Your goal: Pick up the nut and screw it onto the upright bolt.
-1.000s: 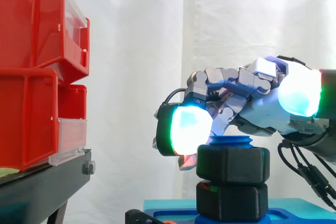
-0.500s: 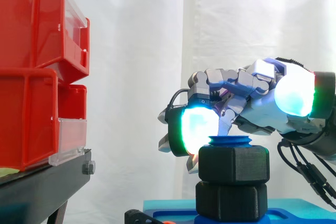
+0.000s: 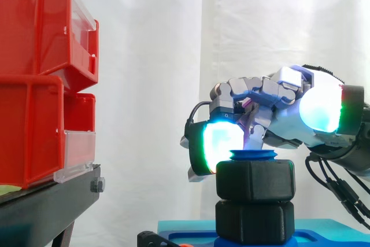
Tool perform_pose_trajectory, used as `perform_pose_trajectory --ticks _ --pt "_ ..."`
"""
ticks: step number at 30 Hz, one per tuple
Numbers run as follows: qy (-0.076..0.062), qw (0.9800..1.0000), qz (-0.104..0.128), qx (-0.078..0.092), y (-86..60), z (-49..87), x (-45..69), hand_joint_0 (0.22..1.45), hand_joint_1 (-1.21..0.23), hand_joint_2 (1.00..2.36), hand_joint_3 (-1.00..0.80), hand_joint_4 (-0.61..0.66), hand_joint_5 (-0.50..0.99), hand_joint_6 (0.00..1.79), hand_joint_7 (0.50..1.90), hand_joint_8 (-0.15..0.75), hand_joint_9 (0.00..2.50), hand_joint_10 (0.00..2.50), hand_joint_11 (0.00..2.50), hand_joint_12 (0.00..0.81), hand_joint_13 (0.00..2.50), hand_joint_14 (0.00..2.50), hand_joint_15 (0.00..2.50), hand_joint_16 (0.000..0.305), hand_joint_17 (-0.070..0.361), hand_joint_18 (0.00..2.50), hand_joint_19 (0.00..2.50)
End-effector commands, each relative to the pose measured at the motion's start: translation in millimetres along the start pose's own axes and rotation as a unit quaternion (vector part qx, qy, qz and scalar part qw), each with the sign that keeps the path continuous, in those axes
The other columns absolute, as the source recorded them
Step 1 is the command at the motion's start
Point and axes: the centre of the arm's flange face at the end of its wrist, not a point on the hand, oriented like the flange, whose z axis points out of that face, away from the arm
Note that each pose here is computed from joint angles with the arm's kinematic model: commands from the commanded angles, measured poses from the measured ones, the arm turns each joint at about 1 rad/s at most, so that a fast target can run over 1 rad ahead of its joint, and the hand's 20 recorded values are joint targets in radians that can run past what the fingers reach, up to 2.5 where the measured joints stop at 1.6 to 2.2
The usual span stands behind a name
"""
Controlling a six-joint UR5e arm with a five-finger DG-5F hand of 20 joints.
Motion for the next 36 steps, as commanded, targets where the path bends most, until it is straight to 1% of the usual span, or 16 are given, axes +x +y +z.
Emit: perform_pose_trajectory --ticks 1,7,11,13,20,25,26,27,28,29,31,32,33,34,35,36 --pt "-0.001 1.0 -0.001 0.0 -1.1 -0.8 -1.1 0.5 -0.3 1.0 -0.5 0.13 0.03 0.69 1.15 0.236 1.37 0.0 0.06 0.219 0.99 0.0 0.04 0.019 0.044 0.68 0.0" --pt "-0.003 1.0 -0.002 0.0 -1.9 -1.4 -1.9 0.5 -0.31 1.0 -0.5 0.12 0.04 0.7 1.13 0.191 1.5 0.0 0.06 0.191 1.09 0.0 0.06 0.017 0.039 0.8 0.0" --pt "-0.005 1.0 -0.005 0.001 -4.2 -3.3 -4.0 0.5 -0.32 1.0 -0.5 0.11 0.04 0.7 1.13 0.178 1.54 0.0 0.07 0.186 1.11 0.0 0.06 0.017 0.038 0.81 0.0" --pt "-0.005 1.0 -0.004 0.001 -4.2 -3.3 -4.0 0.5 -0.31 1.0 -0.5 0.11 0.04 0.7 1.13 0.181 1.55 0.0 0.07 0.181 1.11 0.0 0.06 0.016 0.037 0.81 0.0" --pt "-0.007 0.9999 -0.006 0.007 -10.9 -10.4 -8.6 0.48 -0.29 1.0 -0.5 0.11 0.05 0.69 1.14 0.182 1.56 0.0 0.06 0.189 1.13 0.0 0.05 0.018 0.041 0.82 0.0" --pt "-0.008 0.9999 -0.007 0.01 -13.9 -13.6 -10.8 0.44 -0.29 1.0 -0.5 0.12 0.06 0.67 1.18 0.189 1.59 0.0 0.04 0.2 1.13 0.0 0.03 0.021 0.047 0.84 0.0" --pt "-0.008 0.9999 -0.007 0.01 -14.5 -14.4 -11.2 0.44 -0.29 1.0 -0.5 0.12 0.06 0.66 1.19 0.188 1.59 0.0 0.04 0.201 1.13 0.0 0.02 0.021 0.048 0.84 0.0" --pt "-0.008 0.9999 -0.007 0.01 -14.5 -14.4 -11.2 0.43 -0.29 1.0 -0.5 0.12 0.06 0.64 1.24 0.194 1.6 0.0 0.04 0.208 1.13 0.0 0.02 0.023 0.051 0.85 0.0" --pt "-0.009 0.9999 -0.007 0.01 -14.9 -14.8 -12.8 0.43 -0.29 1.0 -0.5 0.13 0.06 0.63 1.25 0.198 1.59 0.0 0.03 0.209 1.12 0.0 0.02 0.024 0.053 0.84 0.0" --pt "-0.008 0.9999 -0.007 0.01 -15.9 -15.5 -12.8 0.42 -0.29 1.0 -0.5 0.14 0.07 0.59 1.33 0.209 1.57 0.0 0.04 0.222 1.11 0.0 0.02 0.025 0.057 0.84 0.0" --pt "-0.011 0.9999 -0.008 0.007 -16.8 -13.3 -16.9 0.41 -0.28 1.0 -0.5 0.19 0.06 0.55 1.39 0.251 1.54 0.0 0.04 0.235 1.08 0.0 0.01 0.029 0.064 0.8 0.0" --pt "-0.012 0.9999 -0.009 0.007 -16.8 -12.8 -17.5 0.4 -0.28 1.0 -0.5 0.23 0.06 0.51 1.46 0.282 1.52 0.0 0.05 0.247 1.05 0.0 0.01 0.03 0.068 0.78 0.0" --pt "-0.013 0.9998 -0.01 0.005 -16.9 -10.8 -19.9 0.4 -0.28 1.0 -0.5 0.24 0.05 0.5 1.47 0.296 1.48 0.0 0.06 0.261 1.02 0.0 0.0 0.032 0.071 0.75 0.0" --pt "-0.014 0.9998 -0.011 0.005 -17.1 -9.9 -21.1 0.4 -0.28 1.0 -0.5 0.27 0.03 0.5 1.42 0.311 1.44 0.0 0.06 0.27 1.0 0.0 0.01 0.034 0.076 0.73 0.0" --pt "-0.016 0.9998 -0.013 0.002 -17.0 -7.9 -23.5 0.4 -0.31 1.0 -0.5 0.31 -0.01 0.5 1.33 0.319 1.38 0.0 0.08 0.29 0.96 0.0 0.01 0.036 0.082 0.7 0.0" --pt "-0.017 0.9998 -0.015 0.0 -17.1 -6.4 -25.3 0.4 -0.32 1.0 -0.5 0.31 -0.01 0.5 1.29 0.325 1.36 0.0 0.08 0.294 0.96 0.0 0.01 0.037 0.084 0.7 0.0"
